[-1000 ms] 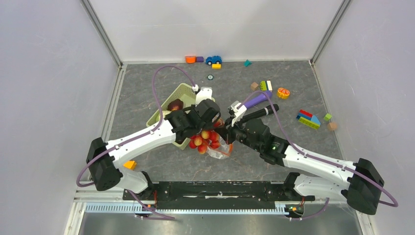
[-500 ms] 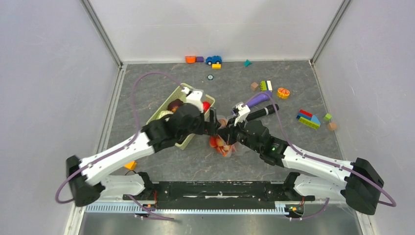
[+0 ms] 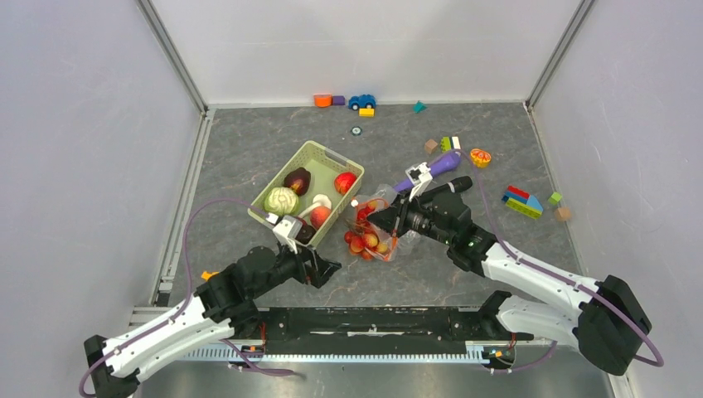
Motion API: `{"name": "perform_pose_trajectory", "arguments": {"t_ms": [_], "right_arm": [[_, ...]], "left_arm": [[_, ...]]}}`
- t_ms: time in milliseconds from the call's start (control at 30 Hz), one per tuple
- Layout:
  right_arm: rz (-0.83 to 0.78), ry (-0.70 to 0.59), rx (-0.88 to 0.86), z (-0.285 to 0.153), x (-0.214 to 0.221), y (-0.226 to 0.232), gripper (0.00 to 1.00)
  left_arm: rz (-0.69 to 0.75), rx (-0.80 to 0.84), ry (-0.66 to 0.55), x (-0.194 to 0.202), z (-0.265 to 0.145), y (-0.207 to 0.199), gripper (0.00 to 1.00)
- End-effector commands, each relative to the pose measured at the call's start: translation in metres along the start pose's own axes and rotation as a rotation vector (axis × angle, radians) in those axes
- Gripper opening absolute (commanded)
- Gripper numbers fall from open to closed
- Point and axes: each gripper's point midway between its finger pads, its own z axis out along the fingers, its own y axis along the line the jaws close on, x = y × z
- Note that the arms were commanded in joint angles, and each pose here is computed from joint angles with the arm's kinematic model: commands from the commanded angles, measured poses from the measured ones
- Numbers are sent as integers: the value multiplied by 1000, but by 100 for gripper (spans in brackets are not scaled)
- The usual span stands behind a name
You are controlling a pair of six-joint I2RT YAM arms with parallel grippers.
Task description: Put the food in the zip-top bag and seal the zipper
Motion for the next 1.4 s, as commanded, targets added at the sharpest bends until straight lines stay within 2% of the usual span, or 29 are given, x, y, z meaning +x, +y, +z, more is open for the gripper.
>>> {"name": "perform_pose_trajectory", "arguments": {"t_ms": [0, 100, 233, 467, 567, 833, 933, 1033, 1267, 1367], "right_arm": [[11, -79, -221, -9, -49, 61, 0], [28, -69, -283, -13, -58, 79, 0], [49, -56, -362, -20, -70, 101, 0], [50, -11, -503, -34, -88, 140, 0], [44, 5, -526, -38, -94, 149, 0], [37, 39, -561, -50, -98, 161, 0], [36, 45, -574, -53, -98, 164, 0], [29, 43, -586, -57, -98, 167, 0], [24, 40, -599, -64, -93, 167, 0], [25, 33, -606, -67, -92, 167, 0]], "left_arm": [[-11, 241, -170, -24, -5, -39, 100], [34, 279, -216, -28, -5, -42, 100], [72, 247, -195, -17, 3, -33, 100], [148, 481, -181, -10, -11, -69, 100], [165, 515, -157, -4, -16, -73, 100], [116, 340, -140, 0, -4, -42, 100], [119, 336, -145, -1, -4, -41, 100], [140, 385, -200, -6, -4, -48, 100], [255, 474, -433, -45, -13, -68, 100], [318, 538, -468, -52, -17, -82, 100]]}}
